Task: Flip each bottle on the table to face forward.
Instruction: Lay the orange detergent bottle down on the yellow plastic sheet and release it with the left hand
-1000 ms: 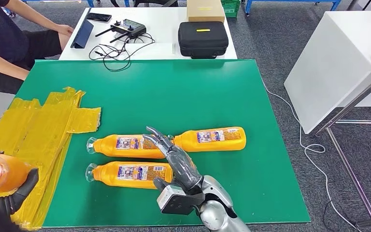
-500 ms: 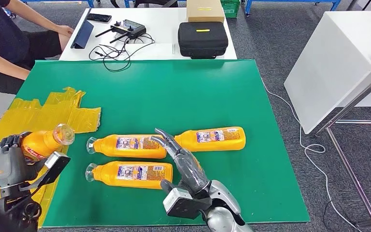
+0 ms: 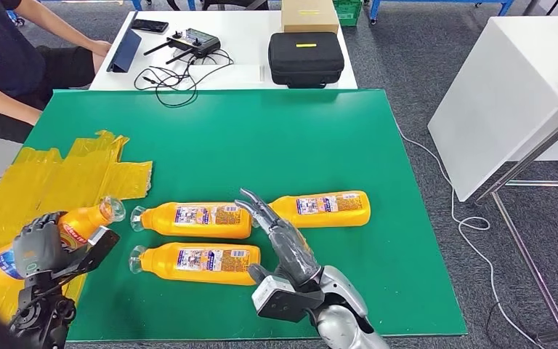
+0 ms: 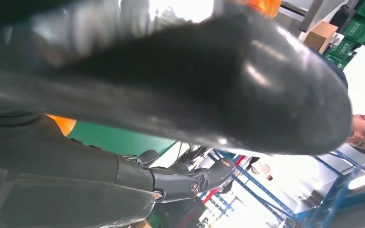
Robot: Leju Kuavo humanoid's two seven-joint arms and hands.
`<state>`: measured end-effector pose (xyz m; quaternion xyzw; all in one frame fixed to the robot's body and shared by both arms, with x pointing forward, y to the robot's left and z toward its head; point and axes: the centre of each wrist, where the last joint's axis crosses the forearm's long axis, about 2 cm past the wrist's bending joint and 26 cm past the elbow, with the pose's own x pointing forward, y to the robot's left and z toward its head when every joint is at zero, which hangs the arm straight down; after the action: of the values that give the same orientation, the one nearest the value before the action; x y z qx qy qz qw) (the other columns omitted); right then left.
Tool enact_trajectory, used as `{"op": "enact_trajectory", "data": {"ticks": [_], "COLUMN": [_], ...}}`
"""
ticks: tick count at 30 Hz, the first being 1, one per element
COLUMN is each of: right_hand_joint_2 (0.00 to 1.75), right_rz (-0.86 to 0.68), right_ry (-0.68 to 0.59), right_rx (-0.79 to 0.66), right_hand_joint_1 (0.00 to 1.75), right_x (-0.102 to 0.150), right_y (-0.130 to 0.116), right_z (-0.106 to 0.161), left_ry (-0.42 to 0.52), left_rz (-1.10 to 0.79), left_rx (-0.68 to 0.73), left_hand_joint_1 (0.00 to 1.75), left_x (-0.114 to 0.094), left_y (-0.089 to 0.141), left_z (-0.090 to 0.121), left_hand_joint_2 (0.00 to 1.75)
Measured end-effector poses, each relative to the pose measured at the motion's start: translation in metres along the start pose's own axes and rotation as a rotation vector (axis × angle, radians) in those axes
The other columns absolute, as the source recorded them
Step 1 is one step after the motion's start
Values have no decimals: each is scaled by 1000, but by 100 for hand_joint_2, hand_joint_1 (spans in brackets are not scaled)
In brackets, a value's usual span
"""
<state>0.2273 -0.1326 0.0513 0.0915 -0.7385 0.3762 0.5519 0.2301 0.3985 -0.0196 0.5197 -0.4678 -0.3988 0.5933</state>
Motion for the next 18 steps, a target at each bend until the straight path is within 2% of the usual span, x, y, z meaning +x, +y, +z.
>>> {"op": "enact_trajectory", "data": {"ticks": [7, 11, 13, 17, 18], "right_hand_joint_2": [0, 0, 0, 0, 0], "right_rz": [4, 5, 4, 12, 14], "right_ry": [8, 23, 35, 52, 55], "right_rx": [4, 2, 5, 16, 19], "right_hand_joint_1": [0, 0, 0, 0, 0], "right_x": [-3, -3, -4, -4, -3], "right_y": [0, 2, 4, 8, 9], "right_z": [3, 5, 7, 9, 9], "left_ry": [-9, -1, 11, 23, 22], "left_rz": [-5, -30, -40, -31, -26], "left_rx": [-26, -74, -109, -167, -177], "left_hand_joint_1": [175, 0, 0, 0, 0], "left_x": [3, 6, 9, 8, 7], "left_y": [-2, -3, -3, -3, -4], "left_z": [-3, -8, -13, -17, -16], "left_hand_joint_2": [175, 175, 175, 0, 0]}}
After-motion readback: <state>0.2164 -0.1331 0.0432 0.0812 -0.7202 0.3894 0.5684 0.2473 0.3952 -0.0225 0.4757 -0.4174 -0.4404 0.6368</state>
